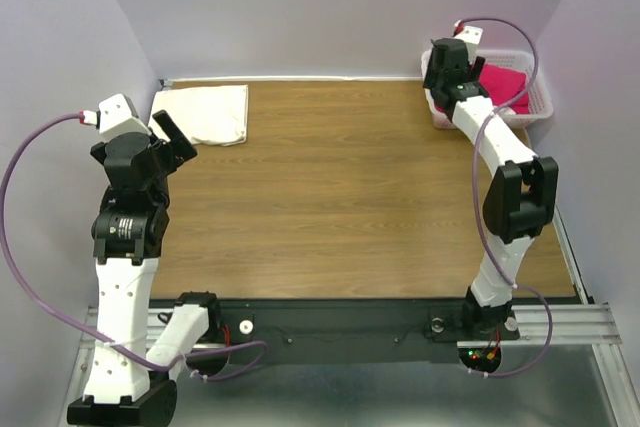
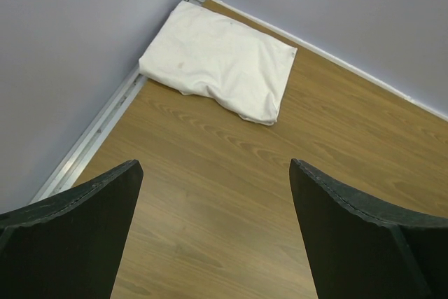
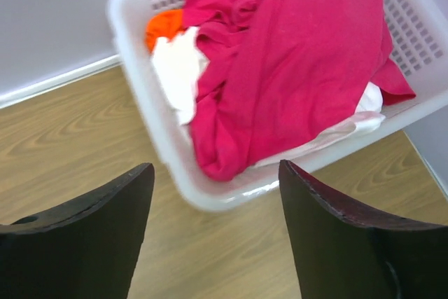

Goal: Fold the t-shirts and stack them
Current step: Grab the tshirt from the pile

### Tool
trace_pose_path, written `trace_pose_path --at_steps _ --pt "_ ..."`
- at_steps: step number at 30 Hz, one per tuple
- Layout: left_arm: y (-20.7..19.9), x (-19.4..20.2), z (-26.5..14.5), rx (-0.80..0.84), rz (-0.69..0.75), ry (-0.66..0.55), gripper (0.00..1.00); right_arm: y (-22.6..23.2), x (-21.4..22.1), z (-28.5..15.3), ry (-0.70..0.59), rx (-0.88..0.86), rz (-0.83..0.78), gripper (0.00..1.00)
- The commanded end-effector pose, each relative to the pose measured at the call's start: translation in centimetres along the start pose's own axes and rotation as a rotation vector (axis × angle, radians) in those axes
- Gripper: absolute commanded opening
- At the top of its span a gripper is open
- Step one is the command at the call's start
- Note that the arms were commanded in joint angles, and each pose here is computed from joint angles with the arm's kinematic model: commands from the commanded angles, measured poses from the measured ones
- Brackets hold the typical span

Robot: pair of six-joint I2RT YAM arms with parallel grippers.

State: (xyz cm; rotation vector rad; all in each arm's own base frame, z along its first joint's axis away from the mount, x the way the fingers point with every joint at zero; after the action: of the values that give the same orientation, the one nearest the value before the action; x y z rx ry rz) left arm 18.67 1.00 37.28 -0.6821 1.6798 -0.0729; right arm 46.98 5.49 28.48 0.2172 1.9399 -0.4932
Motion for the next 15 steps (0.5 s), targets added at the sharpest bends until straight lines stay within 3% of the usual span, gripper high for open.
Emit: trace_pose_path --at_steps 1,11,15 --pt "0.1 -0.9 0.0 -0.012 0.011 -0.071 0.99 -2.4 -1.1 4.3 -0.016 0.012 0.156 0.74" --pt "0.0 0.4 1.2 -0.014 0.022 -0.021 0.98 -2.8 2.9 14.2 0.072 -0.004 0.225 0.69" --pt "-0.2 0.4 1.2 -0.003 0.008 -0.024 0.98 -1.8 3.9 16.0 0.082 -0.049 0.208 0.64"
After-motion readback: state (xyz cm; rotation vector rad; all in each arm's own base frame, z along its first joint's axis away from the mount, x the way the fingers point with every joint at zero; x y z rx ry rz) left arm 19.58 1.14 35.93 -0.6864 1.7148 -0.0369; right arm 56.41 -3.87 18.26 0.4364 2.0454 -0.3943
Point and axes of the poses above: each gripper's point midway between its finger pads, its own z axis out along the fingers, its own y axis along the line the jaws close on, x = y × z, the point moved 9 cm from there along -z, back along the fingers, and after that the axes turned 11 degrees about -z, right-handed, at the moved point
